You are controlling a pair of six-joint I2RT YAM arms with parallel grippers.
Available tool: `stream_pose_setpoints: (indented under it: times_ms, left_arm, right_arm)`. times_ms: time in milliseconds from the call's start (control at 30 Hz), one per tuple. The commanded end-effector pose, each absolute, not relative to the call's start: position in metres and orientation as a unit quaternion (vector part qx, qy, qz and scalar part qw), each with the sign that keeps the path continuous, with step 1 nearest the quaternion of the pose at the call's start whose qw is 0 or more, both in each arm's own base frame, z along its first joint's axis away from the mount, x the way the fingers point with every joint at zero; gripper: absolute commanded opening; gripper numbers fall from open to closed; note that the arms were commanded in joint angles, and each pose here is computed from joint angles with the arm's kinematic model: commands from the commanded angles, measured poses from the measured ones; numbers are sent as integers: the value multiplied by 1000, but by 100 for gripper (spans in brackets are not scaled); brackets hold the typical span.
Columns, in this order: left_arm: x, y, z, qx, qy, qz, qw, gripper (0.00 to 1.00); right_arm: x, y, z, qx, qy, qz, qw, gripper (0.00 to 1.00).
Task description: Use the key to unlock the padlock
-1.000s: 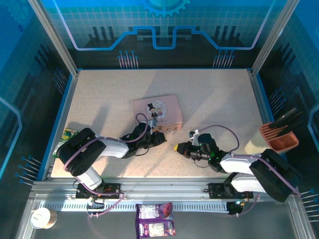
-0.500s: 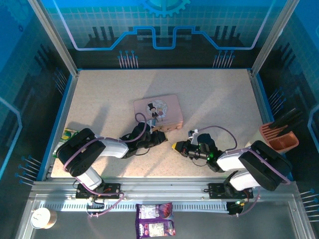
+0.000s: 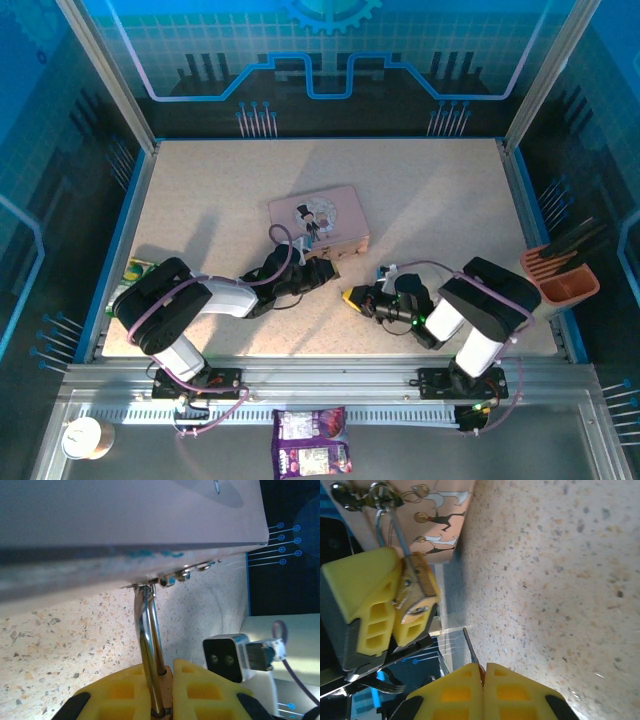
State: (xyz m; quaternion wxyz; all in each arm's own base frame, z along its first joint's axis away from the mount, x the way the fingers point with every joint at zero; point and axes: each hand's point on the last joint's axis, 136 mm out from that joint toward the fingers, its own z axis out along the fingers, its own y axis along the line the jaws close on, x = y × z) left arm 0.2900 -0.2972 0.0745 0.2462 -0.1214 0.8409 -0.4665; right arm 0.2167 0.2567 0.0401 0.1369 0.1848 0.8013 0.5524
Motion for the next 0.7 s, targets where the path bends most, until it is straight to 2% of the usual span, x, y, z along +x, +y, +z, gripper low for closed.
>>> stream_pose_setpoints:
  times_ms: [0, 533, 667]
  left_arm:
    - [295, -315, 124, -96, 786, -544, 277, 0]
    - [289, -322, 128, -100, 776, -563, 265, 0]
    - [287, -321, 127, -108, 774, -565, 264, 0]
  right_arm:
    - [220, 260, 56, 183, 776, 585, 147, 0]
    - [233, 264, 92, 181, 743, 621, 171, 0]
    - [233, 262, 84, 195, 747, 615, 161, 0]
